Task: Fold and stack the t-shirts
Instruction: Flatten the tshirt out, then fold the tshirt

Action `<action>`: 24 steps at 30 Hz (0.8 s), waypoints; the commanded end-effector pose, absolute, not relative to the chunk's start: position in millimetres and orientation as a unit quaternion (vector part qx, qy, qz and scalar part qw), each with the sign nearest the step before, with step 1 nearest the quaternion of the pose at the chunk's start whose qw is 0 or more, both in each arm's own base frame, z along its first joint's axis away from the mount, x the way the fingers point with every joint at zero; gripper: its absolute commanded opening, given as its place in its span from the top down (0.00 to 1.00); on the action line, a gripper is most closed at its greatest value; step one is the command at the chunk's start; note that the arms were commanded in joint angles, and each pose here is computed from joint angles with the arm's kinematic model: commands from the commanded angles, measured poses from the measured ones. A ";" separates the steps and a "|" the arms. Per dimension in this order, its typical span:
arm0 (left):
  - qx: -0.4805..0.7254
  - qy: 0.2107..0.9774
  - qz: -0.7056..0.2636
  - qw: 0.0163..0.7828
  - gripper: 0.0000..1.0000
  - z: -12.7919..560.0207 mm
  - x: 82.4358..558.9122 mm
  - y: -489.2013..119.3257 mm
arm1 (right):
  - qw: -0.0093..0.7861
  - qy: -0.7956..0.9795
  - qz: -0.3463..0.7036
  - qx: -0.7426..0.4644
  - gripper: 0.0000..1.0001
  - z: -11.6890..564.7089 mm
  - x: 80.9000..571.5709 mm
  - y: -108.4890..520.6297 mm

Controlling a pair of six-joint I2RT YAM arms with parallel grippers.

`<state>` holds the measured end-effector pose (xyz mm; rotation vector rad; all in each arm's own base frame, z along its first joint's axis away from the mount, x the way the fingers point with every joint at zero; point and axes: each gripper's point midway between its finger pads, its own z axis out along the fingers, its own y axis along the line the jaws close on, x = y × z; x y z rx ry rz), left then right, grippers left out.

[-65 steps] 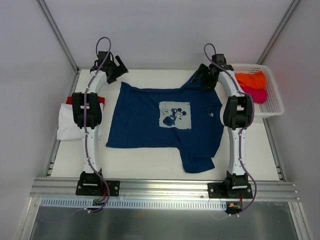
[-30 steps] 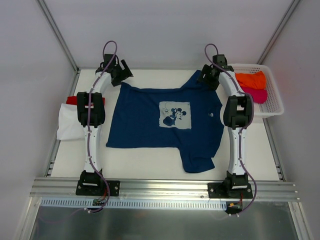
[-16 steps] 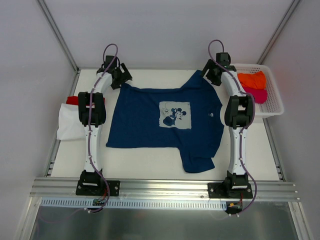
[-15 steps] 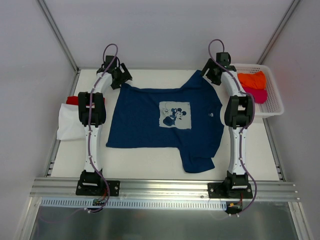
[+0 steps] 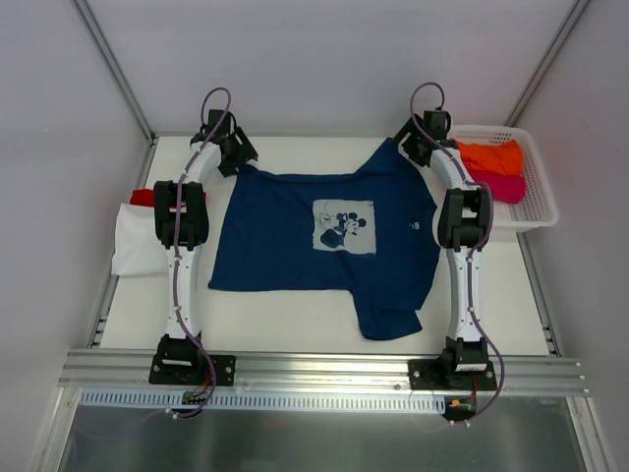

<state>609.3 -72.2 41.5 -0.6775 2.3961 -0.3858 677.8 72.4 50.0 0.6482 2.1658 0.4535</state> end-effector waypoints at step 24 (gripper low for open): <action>-0.281 0.910 -0.139 0.272 0.40 24.1 601.0 -79.5 | 0.346 0.823 0.339 0.297 0.62 27.4 686.6 145.0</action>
